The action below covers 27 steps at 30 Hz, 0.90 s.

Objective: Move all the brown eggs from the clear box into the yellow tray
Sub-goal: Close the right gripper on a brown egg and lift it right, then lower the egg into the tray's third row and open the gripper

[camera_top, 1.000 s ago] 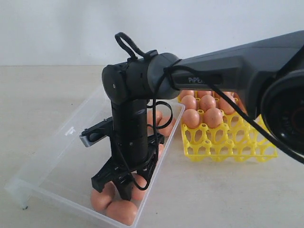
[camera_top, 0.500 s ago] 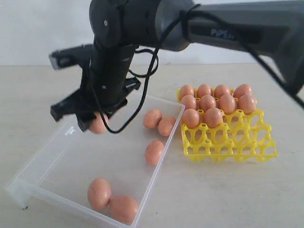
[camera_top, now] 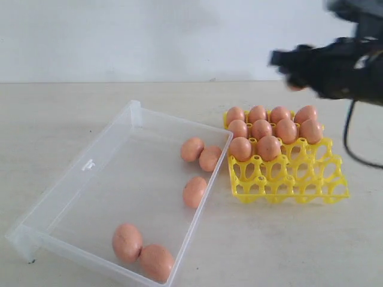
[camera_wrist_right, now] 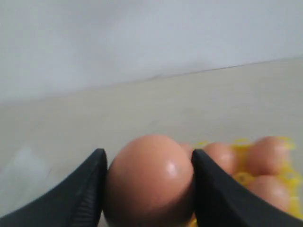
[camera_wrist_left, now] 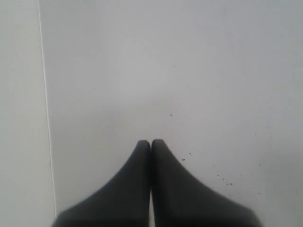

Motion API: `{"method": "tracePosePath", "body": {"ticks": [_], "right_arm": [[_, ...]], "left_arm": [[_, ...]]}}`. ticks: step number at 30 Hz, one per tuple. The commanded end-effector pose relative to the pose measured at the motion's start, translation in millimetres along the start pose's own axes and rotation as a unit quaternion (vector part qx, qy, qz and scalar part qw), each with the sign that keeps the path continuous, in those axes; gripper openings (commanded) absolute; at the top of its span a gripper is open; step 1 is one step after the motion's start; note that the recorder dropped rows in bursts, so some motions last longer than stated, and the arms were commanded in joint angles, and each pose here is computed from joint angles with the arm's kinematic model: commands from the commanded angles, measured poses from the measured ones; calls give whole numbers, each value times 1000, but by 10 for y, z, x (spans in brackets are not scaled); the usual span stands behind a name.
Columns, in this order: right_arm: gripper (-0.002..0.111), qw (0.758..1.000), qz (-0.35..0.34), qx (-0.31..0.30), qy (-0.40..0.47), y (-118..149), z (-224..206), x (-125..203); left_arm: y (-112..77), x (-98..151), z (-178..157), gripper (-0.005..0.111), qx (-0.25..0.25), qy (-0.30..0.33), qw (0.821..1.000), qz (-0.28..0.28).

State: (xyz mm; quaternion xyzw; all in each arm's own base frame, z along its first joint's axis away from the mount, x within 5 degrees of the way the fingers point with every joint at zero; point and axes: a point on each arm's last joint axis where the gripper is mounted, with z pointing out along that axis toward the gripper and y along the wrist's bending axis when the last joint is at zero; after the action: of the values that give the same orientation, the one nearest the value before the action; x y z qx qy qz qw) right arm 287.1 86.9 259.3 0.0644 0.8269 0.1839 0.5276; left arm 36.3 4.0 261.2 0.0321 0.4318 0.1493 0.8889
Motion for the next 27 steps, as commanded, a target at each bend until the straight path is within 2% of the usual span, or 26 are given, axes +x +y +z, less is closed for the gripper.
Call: {"method": "tracePosePath", "body": {"ticks": [1,4,6,8,11,15,18,19,21,22,23,24,25,27], "right_arm": [[0,959,148,129,-204,-890,-69,-495],[0,985,-1,58,-160,-882,34,-521],[0,992,-32,-47,-113,-760,101,-432],[0,979,-67,-185,-58,-599,134,-297],[0,942,-105,-320,15,-481,164,-54],[0,923,-111,-360,80,-508,226,164],[0,926,-90,-353,104,-591,333,278],[0,922,-56,-360,131,-695,427,344],[0,905,-39,-389,166,-858,512,399],[0,906,-33,-385,172,-910,535,415],[0,911,-26,-376,168,-986,535,403],[0,915,-27,-365,169,-1022,539,407],[0,922,-41,-339,181,-1070,562,434],[0,928,-62,-316,187,-1102,599,469]], "left_arm": [[7,-22,7,-4,-3,-8,1000,4],[15,-49,6,-4,-7,-23,1000,-12],[19,-63,5,-4,-9,-31,999,-10],[19,-65,5,-4,-9,-32,999,-4],[27,-93,2,-4,-14,-47,999,-5],[42,-144,-4,-4,-22,-75,997,-4],[35,-118,0,-4,-18,-61,998,-4],[22,-75,4,-4,-11,-37,999,-6],[-5,22,6,-4,4,16,1000,-6],[-16,59,4,-4,10,36,999,-6],[-45,160,-10,-4,25,92,995,-6],[-56,199,-19,-4,31,114,993,-6],[-81,286,-46,-4,45,164,985,-6],[-100,352,-74,-4,56,202,978,-6]]}}
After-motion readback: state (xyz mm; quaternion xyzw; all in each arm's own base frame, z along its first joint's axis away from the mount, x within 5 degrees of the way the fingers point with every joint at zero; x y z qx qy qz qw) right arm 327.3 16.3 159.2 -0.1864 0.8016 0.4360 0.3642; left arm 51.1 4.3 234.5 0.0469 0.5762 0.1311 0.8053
